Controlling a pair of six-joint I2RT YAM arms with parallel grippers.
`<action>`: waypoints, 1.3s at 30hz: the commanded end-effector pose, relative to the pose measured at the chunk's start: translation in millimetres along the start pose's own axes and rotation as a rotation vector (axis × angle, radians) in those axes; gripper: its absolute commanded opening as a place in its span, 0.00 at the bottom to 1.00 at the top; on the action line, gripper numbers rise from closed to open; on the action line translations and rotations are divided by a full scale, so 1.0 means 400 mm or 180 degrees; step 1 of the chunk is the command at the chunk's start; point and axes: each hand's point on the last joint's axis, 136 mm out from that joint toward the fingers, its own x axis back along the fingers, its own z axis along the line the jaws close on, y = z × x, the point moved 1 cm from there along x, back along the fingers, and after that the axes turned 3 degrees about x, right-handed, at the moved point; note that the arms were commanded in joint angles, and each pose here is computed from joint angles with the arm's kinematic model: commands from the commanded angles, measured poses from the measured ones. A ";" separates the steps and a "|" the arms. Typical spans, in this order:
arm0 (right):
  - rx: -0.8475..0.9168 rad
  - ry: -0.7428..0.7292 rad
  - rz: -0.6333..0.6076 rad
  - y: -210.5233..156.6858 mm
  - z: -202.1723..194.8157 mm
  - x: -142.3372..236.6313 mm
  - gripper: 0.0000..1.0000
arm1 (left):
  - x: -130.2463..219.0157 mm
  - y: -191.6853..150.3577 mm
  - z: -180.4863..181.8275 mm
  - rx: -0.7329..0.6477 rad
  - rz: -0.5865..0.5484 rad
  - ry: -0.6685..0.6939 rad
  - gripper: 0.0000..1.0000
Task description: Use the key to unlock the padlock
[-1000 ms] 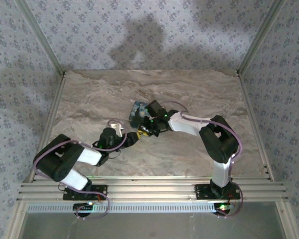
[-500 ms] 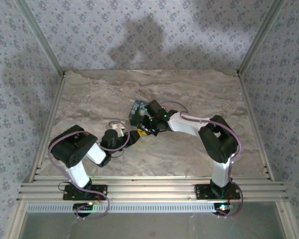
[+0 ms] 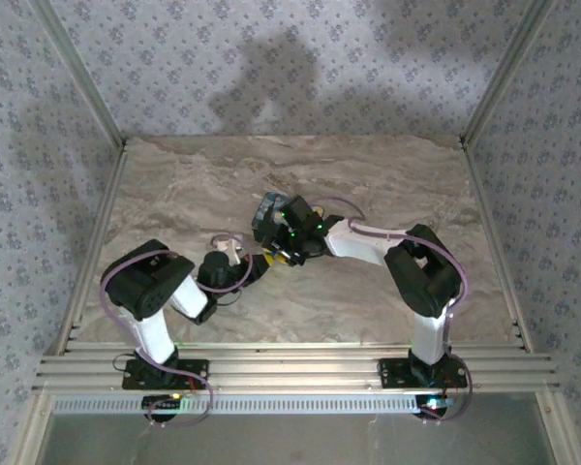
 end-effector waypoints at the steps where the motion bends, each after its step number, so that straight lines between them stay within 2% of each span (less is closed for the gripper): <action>1: -0.0018 -0.0112 0.0056 -0.024 -0.013 0.025 0.56 | -0.003 0.015 0.012 -0.0083 -0.0069 0.0062 0.00; 4: 0.0044 -0.0160 -0.0045 -0.016 -0.013 0.054 0.61 | -0.001 0.015 0.018 -0.0091 -0.0058 0.0089 0.00; 10: 0.0200 -0.0213 -0.0238 0.001 -0.007 0.123 0.61 | 0.004 0.016 0.024 -0.0192 -0.0012 0.0203 0.00; 21: 0.0443 -0.0252 -0.0617 0.045 0.003 0.236 0.61 | 0.043 0.025 0.052 -0.0877 0.0259 0.1008 0.00; 27: 0.0535 -0.0259 -0.0712 0.054 0.006 0.263 0.61 | 0.080 0.060 0.043 -0.1193 0.0231 0.1337 0.00; 33: 0.0584 -0.0278 -0.0745 0.061 0.002 0.282 0.61 | 0.096 0.071 0.052 -0.1439 0.0374 0.1604 0.00; 39: 0.0533 -0.0423 -0.0735 0.061 -0.057 0.278 0.61 | 0.113 0.070 0.065 -0.1613 0.0480 0.1833 0.00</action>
